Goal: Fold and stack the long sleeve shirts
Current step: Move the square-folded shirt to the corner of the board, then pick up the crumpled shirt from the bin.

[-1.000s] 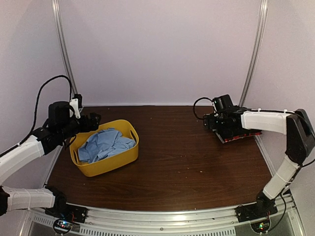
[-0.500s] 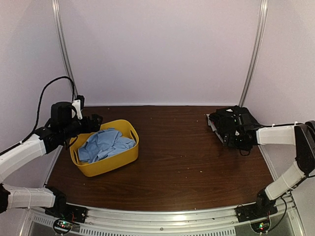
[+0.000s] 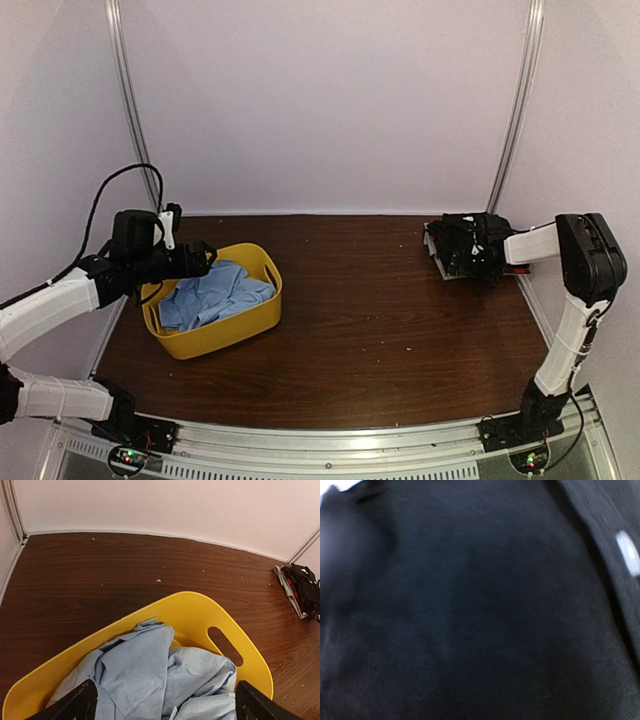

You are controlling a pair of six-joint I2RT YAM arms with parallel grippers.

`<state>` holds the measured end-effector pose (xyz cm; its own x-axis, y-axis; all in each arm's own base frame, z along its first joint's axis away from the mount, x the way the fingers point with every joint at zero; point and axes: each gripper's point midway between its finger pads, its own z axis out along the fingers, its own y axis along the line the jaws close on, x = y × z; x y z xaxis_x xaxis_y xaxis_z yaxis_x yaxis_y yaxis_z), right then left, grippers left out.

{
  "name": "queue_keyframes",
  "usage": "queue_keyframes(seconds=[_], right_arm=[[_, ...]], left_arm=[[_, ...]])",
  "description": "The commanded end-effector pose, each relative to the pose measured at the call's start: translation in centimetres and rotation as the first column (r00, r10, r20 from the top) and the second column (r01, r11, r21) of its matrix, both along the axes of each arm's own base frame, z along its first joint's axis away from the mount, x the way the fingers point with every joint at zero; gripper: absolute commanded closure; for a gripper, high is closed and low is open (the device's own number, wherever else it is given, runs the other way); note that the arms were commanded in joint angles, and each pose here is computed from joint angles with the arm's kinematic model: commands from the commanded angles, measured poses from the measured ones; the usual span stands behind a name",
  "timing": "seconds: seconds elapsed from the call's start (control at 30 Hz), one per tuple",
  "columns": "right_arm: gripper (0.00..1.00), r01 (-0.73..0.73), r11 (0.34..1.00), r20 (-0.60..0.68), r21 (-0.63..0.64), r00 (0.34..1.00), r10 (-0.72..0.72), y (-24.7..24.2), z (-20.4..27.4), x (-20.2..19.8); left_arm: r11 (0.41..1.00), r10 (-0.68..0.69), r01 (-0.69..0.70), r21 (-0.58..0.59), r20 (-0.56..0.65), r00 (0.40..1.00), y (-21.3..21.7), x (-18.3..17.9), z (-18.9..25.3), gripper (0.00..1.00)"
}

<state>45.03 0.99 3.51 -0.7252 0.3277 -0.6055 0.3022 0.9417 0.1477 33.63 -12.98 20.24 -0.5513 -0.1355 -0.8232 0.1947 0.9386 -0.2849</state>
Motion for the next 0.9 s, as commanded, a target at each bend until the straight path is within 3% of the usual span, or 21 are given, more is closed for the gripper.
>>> queue_keyframes(seconds=[0.0, 0.17, 0.33, 0.47, 0.63, 0.8, 0.87], right_arm=[[0.00, -0.051, 0.999, 0.088, 0.011, 0.995, 0.050, 0.5, 2.9, 3.3], [0.00, -0.083, 0.994, 0.104, 0.073, 0.992, 0.075, 1.8, 2.9, 0.1], [0.00, -0.134, 0.983, 0.141, 0.122, 0.983, 0.116, 3.4, 3.6, -3.2], [0.00, -0.174, 0.973, 0.162, 0.155, 0.976, 0.148, 4.6, 4.5, -4.8], [0.00, -0.200, 0.967, 0.169, 0.159, 0.970, 0.173, 5.4, 5.0, -5.3], [0.00, -0.210, 0.965, 0.171, 0.160, 0.968, 0.182, 5.6, 5.3, -5.9], [0.00, -0.212, 0.964, 0.180, 0.159, 0.967, 0.183, 5.6, 5.7, -6.2]], left_arm=[[0.994, -0.095, 0.090, -0.064, -0.096, 0.991, -2.0, -1.3, -0.8, 0.02], [0.982, -0.185, 0.172, -0.079, -0.201, 0.962, -5.1, -5.1, -2.7, 0.02], [0.983, -0.184, 0.184, -0.029, -0.297, 0.937, -5.6, -7.3, -4.7, 0.03], [0.984, -0.155, 0.177, 0.031, -0.347, 0.925, -5.1, -7.8, -6.6, 0.10], [0.977, -0.188, 0.212, 0.031, -0.356, 0.915, -6.0, -7.3, -7.4, 0.33], [0.969, -0.226, 0.245, 0.023, -0.303, 0.926, -7.0, -6.2, -5.4, 0.72], [0.966, -0.247, 0.258, 0.014, -0.248, 0.937, -7.6, -5.5, -3.1, 0.94]])
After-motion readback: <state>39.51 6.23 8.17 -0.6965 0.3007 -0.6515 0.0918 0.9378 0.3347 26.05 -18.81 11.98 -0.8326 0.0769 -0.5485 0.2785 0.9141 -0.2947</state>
